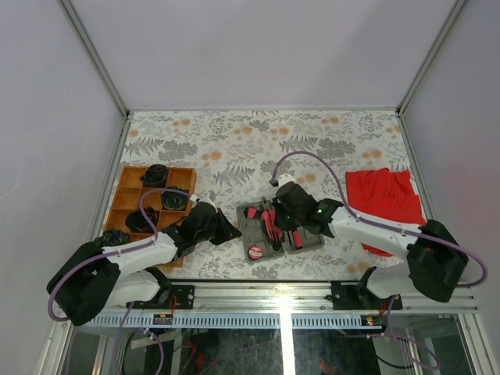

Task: Sort the tools into containers
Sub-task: Pick up the pliers from the storage box, then place the pliers in the storage box.

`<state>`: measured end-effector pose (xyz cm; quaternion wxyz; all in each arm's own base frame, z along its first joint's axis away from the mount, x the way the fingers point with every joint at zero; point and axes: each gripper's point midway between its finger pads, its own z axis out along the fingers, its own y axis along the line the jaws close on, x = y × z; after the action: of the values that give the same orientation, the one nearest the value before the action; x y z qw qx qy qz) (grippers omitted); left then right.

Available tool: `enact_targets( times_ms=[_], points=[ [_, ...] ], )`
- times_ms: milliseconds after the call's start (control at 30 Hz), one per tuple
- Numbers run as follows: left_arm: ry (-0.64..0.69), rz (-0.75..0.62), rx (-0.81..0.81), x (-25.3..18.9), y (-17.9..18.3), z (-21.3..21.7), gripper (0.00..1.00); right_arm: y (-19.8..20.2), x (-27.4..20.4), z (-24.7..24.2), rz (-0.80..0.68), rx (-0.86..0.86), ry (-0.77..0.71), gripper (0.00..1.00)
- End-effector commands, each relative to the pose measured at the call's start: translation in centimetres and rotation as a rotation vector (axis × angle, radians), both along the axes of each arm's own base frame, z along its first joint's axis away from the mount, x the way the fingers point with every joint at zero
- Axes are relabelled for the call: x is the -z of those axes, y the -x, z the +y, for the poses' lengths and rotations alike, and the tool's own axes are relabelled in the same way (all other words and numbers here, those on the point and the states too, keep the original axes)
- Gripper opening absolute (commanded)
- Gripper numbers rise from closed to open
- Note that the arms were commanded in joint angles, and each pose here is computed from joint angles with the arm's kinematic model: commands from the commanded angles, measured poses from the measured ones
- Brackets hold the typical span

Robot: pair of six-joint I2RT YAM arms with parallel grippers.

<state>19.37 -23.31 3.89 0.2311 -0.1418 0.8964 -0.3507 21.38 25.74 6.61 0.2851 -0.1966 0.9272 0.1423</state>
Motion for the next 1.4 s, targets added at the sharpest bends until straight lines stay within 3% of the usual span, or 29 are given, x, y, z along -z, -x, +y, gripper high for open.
enact_targets(
  times_ms=[0,533,1367],
  points=[
    [-0.058,0.017,0.011,0.6,0.3,0.9,0.0,-1.7,-5.1,0.2,-0.104,0.006,-0.224,0.0],
    [-0.132,0.068,0.042,1.6,0.6,2.4,0.0,-1.9,-2.7,-9.6,-0.073,0.118,0.063,0.0],
    [-0.136,0.076,0.034,1.8,0.3,3.2,0.0,-0.9,1.3,-10.0,0.125,0.135,0.196,0.03]
  ],
)
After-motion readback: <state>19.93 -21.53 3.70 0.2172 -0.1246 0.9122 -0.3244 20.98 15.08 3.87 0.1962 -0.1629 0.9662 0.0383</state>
